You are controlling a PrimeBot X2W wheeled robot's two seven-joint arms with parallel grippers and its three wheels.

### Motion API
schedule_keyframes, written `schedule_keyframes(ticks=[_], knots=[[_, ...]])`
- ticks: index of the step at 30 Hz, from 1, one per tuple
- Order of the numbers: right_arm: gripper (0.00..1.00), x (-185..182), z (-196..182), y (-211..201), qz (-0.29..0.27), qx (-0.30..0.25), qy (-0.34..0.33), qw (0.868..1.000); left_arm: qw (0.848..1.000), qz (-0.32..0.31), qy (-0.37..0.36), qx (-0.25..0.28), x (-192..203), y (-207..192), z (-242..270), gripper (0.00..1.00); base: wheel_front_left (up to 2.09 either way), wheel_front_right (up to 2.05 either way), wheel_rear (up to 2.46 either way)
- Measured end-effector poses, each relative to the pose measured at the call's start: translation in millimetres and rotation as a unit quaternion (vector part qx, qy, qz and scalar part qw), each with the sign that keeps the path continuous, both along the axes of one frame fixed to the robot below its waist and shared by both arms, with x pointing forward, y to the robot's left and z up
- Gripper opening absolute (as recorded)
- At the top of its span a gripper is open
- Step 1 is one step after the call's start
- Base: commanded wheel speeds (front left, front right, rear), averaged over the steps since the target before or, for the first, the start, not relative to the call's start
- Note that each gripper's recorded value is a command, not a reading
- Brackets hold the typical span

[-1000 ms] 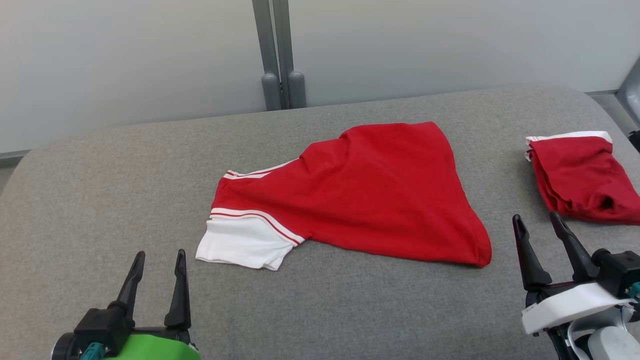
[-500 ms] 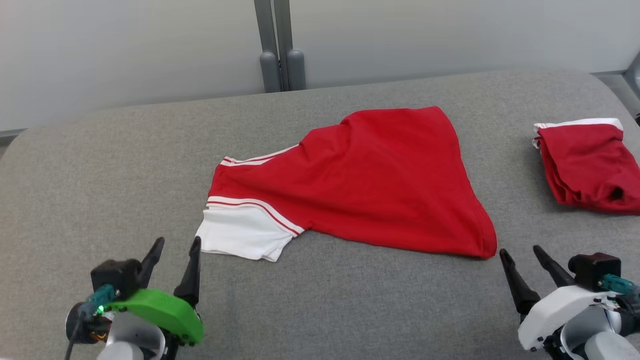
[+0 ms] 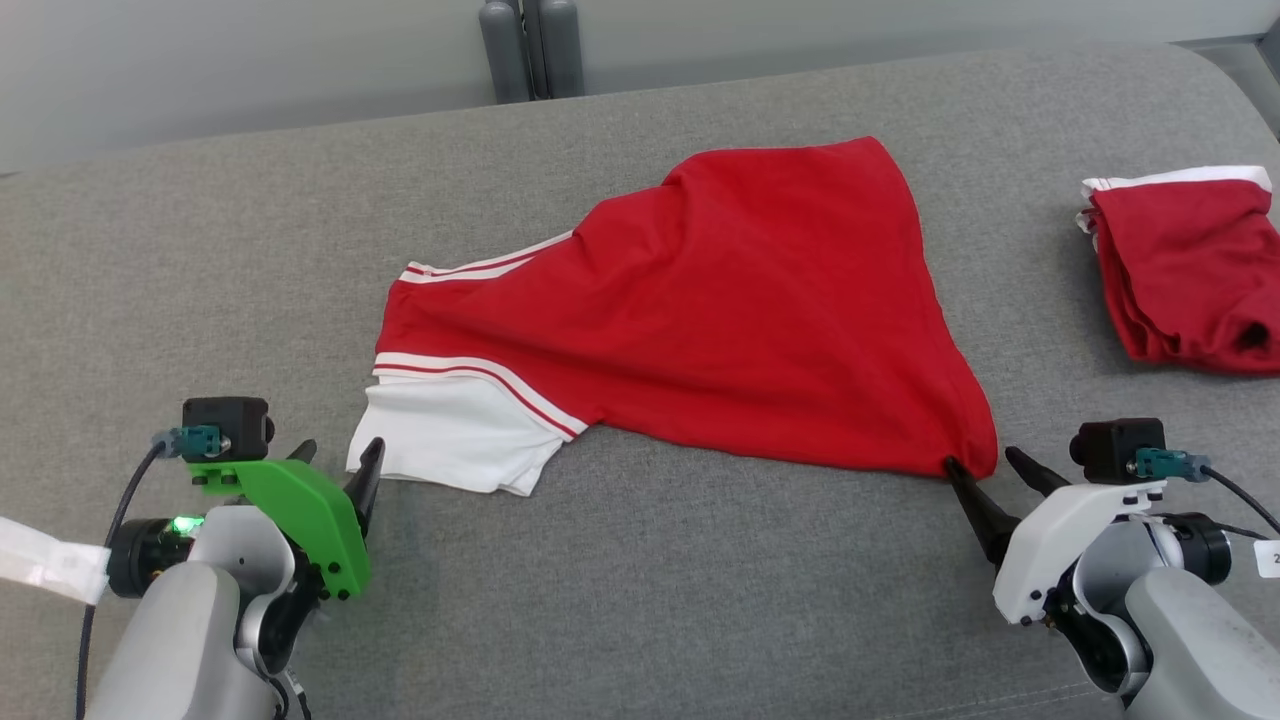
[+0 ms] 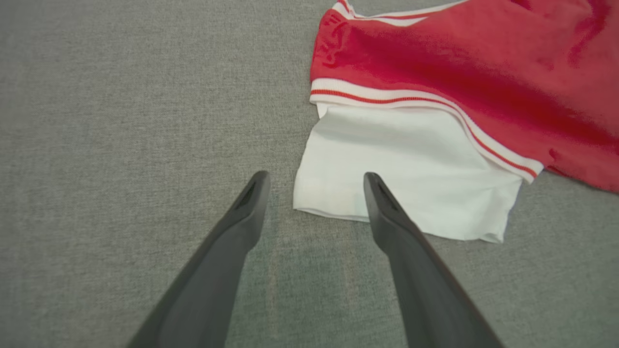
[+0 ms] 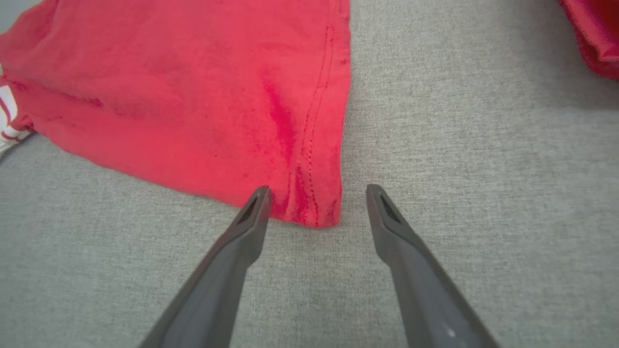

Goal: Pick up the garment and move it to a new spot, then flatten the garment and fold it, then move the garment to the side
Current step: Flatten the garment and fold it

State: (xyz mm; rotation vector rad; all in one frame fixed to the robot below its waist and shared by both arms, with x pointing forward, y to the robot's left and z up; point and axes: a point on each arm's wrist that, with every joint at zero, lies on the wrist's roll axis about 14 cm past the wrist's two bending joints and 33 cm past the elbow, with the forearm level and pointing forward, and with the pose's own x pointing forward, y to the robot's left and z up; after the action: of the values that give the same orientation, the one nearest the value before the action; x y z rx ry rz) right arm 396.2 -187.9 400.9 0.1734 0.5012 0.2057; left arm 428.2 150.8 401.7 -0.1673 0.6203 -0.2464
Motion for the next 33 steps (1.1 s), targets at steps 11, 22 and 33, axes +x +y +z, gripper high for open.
schedule_keyframes(ticks=[11, 22, 33], knots=[[1.0, 4.7, -12.0, 4.4, 0.007, 0.004, 0.018, 1.0, 0.996, -0.045, 0.079, 0.006, 13.6, -8.9, -15.1, 1.0, 0.0, 0.0, 0.0], [1.0, 6.1, -14.3, 9.2, 0.013, 0.011, 0.016, 1.0, 0.987, -0.048, 0.149, 0.026, 11.9, 3.9, -39.7, 1.0, 0.0, 0.0, 0.0], [0.82, 4.2, -16.5, 16.1, 0.022, 0.022, 0.019, 0.999, 0.984, -0.055, 0.167, 0.012, 4.3, -1.4, -42.8, 0.0, 0.0, 0.0, 0.0]])
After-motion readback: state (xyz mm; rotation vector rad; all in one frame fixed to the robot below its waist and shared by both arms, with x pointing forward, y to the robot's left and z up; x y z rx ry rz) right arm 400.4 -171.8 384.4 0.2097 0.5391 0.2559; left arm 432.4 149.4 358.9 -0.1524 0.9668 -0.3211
